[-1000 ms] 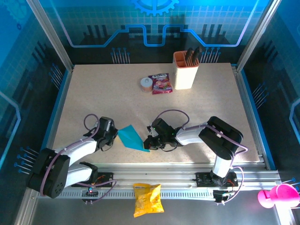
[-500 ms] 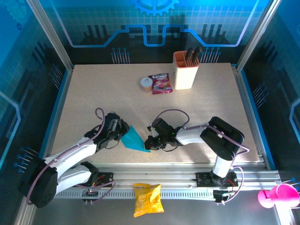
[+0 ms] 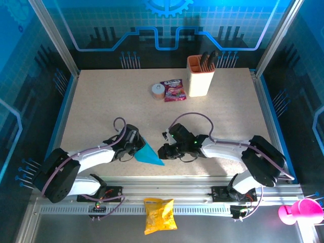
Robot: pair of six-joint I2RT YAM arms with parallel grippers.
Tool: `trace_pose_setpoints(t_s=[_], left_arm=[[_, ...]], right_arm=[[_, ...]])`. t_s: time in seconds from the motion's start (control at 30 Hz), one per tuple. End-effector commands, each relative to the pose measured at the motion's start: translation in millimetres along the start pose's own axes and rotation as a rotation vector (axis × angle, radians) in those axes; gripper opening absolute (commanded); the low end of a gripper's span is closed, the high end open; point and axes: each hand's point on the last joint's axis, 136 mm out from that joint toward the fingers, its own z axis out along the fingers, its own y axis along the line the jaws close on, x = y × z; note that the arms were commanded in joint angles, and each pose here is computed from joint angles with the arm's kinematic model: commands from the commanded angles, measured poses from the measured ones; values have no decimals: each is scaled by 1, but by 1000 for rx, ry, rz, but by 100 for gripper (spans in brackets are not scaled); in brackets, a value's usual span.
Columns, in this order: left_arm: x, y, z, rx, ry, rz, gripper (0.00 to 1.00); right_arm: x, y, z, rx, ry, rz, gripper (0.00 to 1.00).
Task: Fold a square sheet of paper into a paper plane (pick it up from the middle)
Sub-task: Fourth fold the wing at the center of the table.
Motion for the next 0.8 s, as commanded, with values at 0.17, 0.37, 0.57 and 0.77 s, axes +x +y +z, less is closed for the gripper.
trace_pose_setpoints(t_s=[0.17, 0.37, 0.57, 0.77], left_arm=[[9, 13, 11, -20, 16, 22, 5], [10, 20, 13, -40, 14, 31, 5], [9, 23, 13, -49, 9, 30, 4], [9, 25, 13, -55, 7, 31, 4]], right_arm=[[27, -44, 4, 70, 37, 92, 32], [31, -43, 16, 52, 61, 105, 32], [31, -35, 29, 10, 79, 117, 33], [27, -23, 30, -23, 73, 103, 32]])
